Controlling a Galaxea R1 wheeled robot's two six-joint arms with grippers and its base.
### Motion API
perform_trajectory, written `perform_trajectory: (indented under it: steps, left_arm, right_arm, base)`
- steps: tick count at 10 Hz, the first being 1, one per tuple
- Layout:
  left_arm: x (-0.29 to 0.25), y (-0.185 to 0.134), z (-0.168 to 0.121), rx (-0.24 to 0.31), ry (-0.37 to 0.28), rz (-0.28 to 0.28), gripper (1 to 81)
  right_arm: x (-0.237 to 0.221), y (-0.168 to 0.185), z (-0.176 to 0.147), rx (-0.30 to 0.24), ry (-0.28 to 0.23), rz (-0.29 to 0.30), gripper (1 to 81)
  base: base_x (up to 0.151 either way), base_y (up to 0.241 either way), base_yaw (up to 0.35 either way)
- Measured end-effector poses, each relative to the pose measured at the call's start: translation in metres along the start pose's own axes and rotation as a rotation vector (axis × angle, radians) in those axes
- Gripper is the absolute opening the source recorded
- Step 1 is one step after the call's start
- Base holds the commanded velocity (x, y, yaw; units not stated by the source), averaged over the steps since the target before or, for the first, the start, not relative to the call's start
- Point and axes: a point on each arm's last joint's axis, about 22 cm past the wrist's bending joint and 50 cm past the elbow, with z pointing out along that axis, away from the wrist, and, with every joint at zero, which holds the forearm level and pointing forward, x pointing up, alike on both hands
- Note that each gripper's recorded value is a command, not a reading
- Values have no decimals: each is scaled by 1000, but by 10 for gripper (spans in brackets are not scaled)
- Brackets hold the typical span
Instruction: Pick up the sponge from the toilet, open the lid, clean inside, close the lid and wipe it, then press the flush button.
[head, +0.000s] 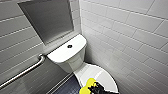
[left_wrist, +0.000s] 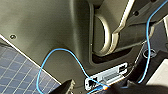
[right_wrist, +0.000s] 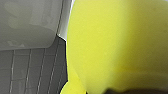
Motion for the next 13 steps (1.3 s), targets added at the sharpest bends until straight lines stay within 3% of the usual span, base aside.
perform_trajectory:
  steps: [4,6,9,11,13]
  left_arm:
    - [0,1,0,0,-2,0,811]
    - [-1,0,0,0,-3,0,811]
    - [-1,0,0,0,-2,0,811]
    - [-1,0,0,0,-2,1,811]
    - [-1,-1,0,2,-3,1,811]
  right_arm:
    - [-5,34,-33,-2,6,23,10]
    - [3,62,-70,-11,12,36,10]
    - [-6,139,-138,-80,95,86,10]
    - [-31,187,-183,-142,122,107,10]
    - [-62,257,-246,-276,109,153,10]
  base:
    - [0,0,0]
    - [0,0,0]
    - [0,0,0]
    - [0,0,0]
    - [0,0,0]
